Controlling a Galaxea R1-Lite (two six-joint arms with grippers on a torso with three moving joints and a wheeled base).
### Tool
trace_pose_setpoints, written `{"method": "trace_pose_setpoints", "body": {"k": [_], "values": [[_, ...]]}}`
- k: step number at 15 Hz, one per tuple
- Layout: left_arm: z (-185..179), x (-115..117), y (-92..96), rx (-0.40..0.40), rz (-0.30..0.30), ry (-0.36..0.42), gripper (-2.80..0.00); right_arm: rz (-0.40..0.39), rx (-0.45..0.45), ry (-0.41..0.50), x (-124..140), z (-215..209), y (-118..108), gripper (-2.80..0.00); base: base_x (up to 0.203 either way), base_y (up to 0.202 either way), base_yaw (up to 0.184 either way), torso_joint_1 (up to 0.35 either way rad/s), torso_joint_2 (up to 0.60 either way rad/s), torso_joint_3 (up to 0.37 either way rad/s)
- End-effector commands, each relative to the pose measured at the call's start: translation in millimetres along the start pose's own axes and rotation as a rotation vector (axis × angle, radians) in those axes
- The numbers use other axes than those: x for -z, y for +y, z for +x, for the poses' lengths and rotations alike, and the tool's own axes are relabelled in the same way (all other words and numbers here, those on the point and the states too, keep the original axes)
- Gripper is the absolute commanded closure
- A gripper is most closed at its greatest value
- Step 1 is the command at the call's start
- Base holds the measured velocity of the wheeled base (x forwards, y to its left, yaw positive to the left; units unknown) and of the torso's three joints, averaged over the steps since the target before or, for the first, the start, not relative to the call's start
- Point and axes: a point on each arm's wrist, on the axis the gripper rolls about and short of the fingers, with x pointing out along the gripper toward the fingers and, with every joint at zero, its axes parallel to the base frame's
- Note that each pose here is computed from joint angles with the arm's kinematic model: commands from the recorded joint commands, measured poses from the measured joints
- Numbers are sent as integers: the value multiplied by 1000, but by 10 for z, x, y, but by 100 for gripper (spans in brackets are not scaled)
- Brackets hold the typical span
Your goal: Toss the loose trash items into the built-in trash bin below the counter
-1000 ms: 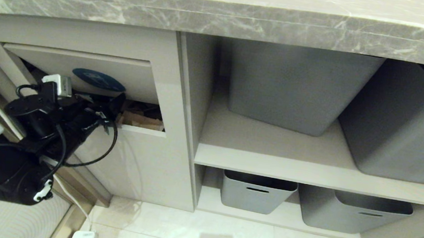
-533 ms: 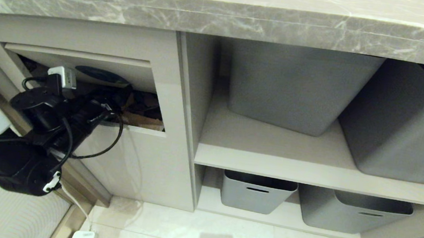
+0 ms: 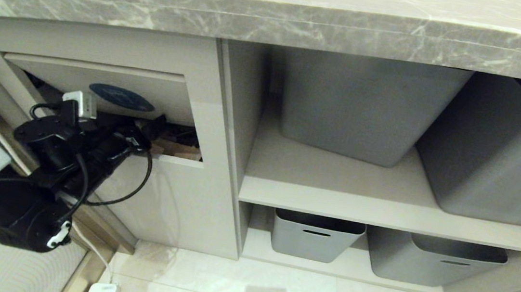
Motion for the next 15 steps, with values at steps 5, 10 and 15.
{"method": "trace_pose_setpoints", "body": {"k": [5,10,15], "values": [[-726,-267,-102,-7,-3,41,-280,0,-1,1,-1,0,0,0,0,0,0,0,0,0],[-1290,-500,-184,3,10,10,-280,0,-2,1,-1,0,0,0,0,0,0,0,0,0],[-1902,-915,-262,34,46,46,-280,0,-2,1,-1,0,0,0,0,0,0,0,0,0]]}}
